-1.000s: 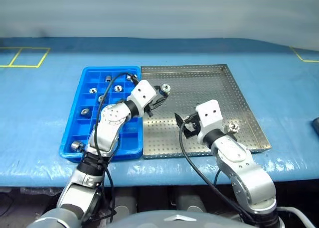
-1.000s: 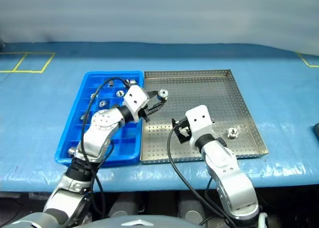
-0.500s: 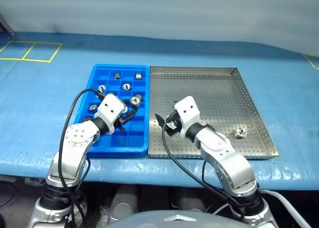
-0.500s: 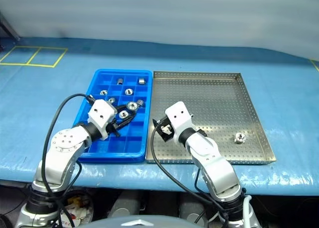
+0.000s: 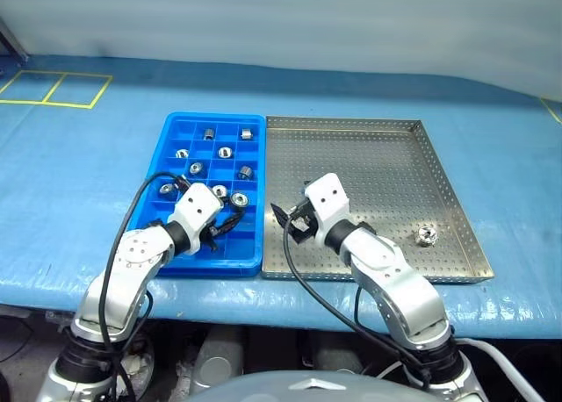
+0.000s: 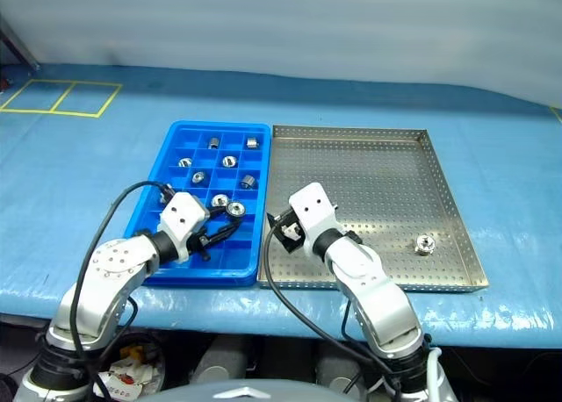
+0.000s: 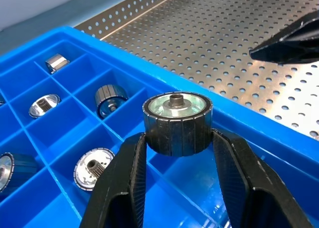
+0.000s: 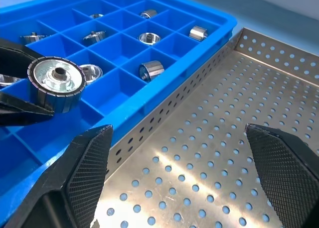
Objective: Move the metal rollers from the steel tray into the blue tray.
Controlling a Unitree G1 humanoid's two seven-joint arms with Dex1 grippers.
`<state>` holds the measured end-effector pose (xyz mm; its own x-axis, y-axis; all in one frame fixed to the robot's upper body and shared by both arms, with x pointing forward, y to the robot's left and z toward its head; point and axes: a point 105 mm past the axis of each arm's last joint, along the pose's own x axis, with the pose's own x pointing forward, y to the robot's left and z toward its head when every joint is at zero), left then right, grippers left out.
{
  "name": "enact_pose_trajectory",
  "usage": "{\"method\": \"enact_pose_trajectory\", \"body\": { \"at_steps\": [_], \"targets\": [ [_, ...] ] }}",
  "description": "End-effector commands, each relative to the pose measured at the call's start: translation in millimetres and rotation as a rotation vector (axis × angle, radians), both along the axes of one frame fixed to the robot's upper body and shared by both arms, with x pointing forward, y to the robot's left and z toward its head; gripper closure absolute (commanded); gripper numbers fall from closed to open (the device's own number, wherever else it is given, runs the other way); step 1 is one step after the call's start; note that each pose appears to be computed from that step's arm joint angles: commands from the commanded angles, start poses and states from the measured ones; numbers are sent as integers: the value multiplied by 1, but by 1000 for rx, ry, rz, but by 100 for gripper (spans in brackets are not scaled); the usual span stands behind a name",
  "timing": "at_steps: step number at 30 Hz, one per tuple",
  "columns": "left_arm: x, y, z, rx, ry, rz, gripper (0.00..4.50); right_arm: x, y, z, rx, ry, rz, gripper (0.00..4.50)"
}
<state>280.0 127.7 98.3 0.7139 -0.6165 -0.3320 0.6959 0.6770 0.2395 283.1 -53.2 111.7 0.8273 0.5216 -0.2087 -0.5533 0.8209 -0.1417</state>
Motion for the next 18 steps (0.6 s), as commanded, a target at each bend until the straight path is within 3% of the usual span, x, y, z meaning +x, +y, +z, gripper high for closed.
{"method": "enact_pose_trajectory", "body": {
  "at_steps": [1, 5, 13, 18],
  "targets": [
    [-3, -5, 2, 6, 14, -48, 282, 0, -5, 14, 16, -60, -31, 0],
    [-1, -6, 0, 8, 32, -54, 282, -1, -8, 14, 15, -61, -50, 0],
    [2, -9, 5, -4, 25, -82, 7, -3, -11, 13, 18, -61, -71, 0],
    [8, -21, 27, -77, -34, -136, 3, -7, -20, 19, 34, -81, -110, 0]
  ]
}}
